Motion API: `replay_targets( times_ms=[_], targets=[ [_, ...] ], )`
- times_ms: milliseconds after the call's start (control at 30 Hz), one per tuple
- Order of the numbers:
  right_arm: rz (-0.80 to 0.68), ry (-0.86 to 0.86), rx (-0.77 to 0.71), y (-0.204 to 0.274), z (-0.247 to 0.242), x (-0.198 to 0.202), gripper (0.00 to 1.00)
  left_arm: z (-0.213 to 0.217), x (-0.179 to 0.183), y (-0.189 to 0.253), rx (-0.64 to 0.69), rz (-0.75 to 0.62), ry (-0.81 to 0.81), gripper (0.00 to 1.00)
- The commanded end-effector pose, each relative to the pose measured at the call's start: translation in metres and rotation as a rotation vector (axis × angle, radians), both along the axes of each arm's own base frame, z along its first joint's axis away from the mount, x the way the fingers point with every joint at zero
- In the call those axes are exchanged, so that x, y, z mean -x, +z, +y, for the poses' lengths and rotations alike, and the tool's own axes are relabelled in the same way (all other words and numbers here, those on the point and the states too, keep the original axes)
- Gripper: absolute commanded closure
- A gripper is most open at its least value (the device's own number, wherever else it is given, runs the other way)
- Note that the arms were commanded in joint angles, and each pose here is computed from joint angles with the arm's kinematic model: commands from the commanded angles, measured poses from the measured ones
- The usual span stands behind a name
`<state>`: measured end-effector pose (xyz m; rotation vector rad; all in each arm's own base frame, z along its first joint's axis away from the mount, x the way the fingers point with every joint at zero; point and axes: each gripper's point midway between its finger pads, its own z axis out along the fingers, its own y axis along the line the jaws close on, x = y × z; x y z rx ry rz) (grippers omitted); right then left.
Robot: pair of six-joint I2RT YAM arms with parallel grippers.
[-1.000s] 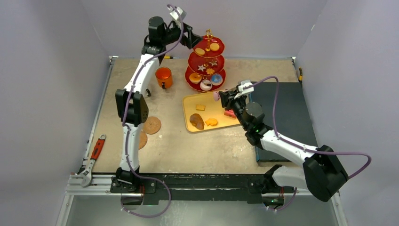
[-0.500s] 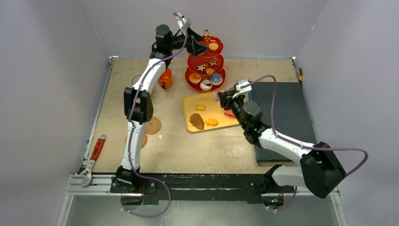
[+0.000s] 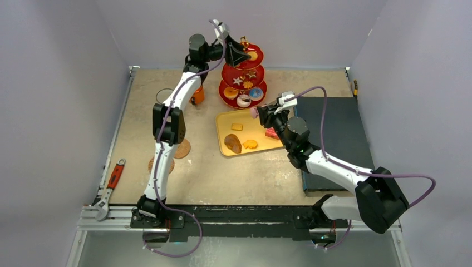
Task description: Serve the afternoon tea
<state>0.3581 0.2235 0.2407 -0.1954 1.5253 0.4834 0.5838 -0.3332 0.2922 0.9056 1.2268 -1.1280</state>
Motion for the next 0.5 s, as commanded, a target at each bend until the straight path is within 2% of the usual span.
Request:
replay_targets(
  times_ms=[0, 133, 300, 467],
  targets=[
    [-0.065, -0.025, -0.066, 0.037, -0.003, -0.005, 0.66, -0.002, 0.005, 0.027, 0.035, -0.112, -0.003, 0.6],
    [-0.058, -0.019, -0.071, 0.034, -0.002, -0.005, 0.66, 0.003, -0.005, 0.043, 0.055, -0.149, 0.102, 0.99],
    [-0.065, -0.024, -0.071, 0.034, -0.005, -0.003, 0.66, 0.008, -0.026, 0.068, 0.009, -0.277, 0.397, 1.0],
    [-0.076, -0.03, -0.069, 0.034, -0.007, -0.001, 0.66, 0.015, -0.03, 0.092, -0.004, -0.343, 0.65, 1.0]
  ],
)
